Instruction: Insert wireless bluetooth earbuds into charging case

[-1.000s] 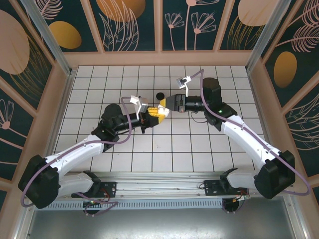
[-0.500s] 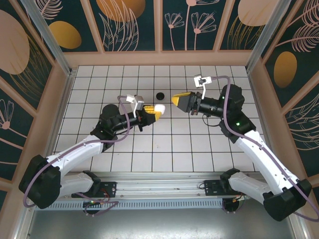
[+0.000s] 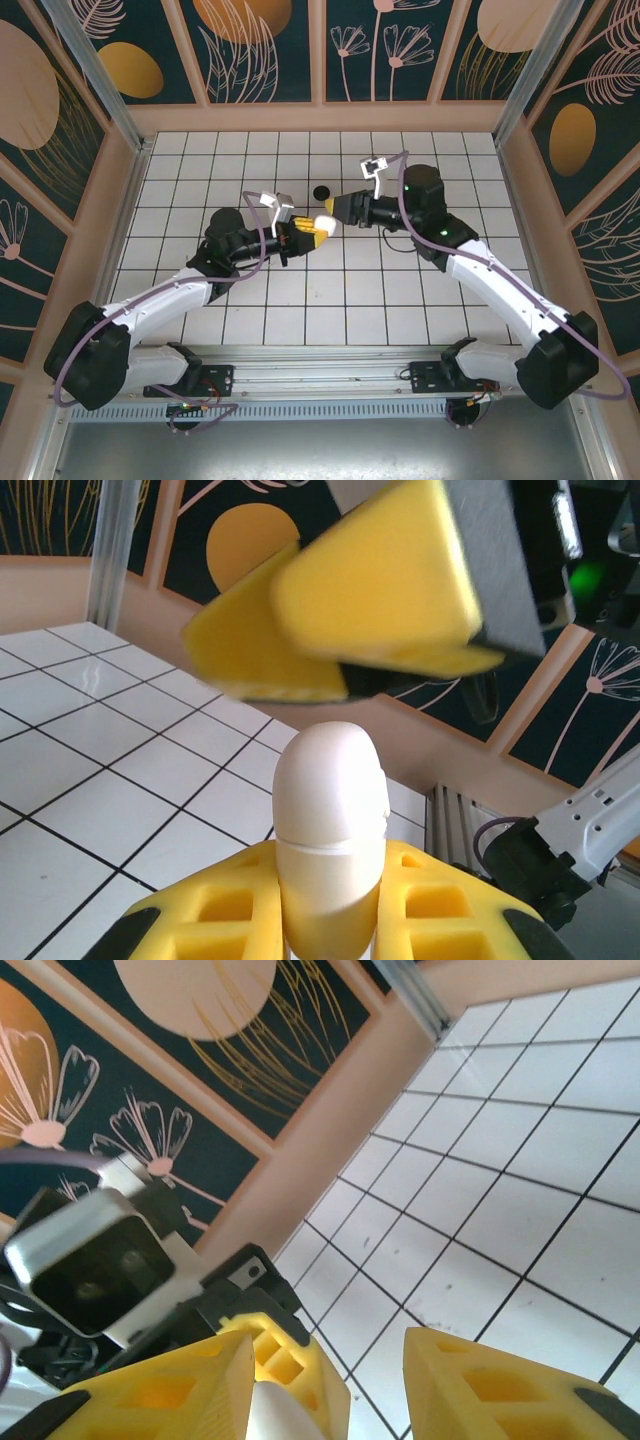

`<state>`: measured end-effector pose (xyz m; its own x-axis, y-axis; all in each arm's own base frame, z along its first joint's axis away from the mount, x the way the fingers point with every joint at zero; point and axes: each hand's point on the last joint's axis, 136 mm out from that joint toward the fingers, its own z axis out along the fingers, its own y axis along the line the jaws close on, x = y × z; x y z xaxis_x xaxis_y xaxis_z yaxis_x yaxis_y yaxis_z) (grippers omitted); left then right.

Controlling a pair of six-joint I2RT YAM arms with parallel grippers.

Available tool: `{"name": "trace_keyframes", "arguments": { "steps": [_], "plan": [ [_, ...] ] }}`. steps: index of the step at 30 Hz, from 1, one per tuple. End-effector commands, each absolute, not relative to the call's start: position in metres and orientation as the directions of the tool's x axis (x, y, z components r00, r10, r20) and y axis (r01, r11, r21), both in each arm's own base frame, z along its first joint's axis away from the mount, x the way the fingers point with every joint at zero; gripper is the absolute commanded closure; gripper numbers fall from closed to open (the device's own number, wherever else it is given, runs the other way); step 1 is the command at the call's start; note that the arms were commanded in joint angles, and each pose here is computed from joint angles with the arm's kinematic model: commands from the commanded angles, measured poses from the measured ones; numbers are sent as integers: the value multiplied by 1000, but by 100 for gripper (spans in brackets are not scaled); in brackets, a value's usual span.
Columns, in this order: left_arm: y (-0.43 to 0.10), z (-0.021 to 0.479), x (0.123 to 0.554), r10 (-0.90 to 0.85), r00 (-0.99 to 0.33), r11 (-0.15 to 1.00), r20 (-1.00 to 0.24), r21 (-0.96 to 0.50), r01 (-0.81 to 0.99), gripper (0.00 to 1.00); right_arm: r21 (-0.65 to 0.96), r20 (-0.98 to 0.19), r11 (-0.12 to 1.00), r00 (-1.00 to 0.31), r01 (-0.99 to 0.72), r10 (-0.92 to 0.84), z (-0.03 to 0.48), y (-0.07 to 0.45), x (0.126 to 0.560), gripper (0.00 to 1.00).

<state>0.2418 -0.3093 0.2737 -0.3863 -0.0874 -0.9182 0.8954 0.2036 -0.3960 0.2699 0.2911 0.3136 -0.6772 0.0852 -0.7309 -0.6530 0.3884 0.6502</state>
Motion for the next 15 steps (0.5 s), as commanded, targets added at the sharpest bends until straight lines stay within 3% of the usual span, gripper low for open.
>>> {"name": "trace_keyframes", "arguments": {
  "steps": [1, 15],
  "plan": [
    [-313, 300, 240, -118, -360, 138, -926, -374, 917, 100, 611, -772, 350, -633, -710, 61, 322, 296, 263, 58],
    [-320, 309, 245, -130, -415, 83, -900, -427, 900, 100, 597, -777, 349, -629, -722, 26, 302, 292, 250, 72]
  ]
}}
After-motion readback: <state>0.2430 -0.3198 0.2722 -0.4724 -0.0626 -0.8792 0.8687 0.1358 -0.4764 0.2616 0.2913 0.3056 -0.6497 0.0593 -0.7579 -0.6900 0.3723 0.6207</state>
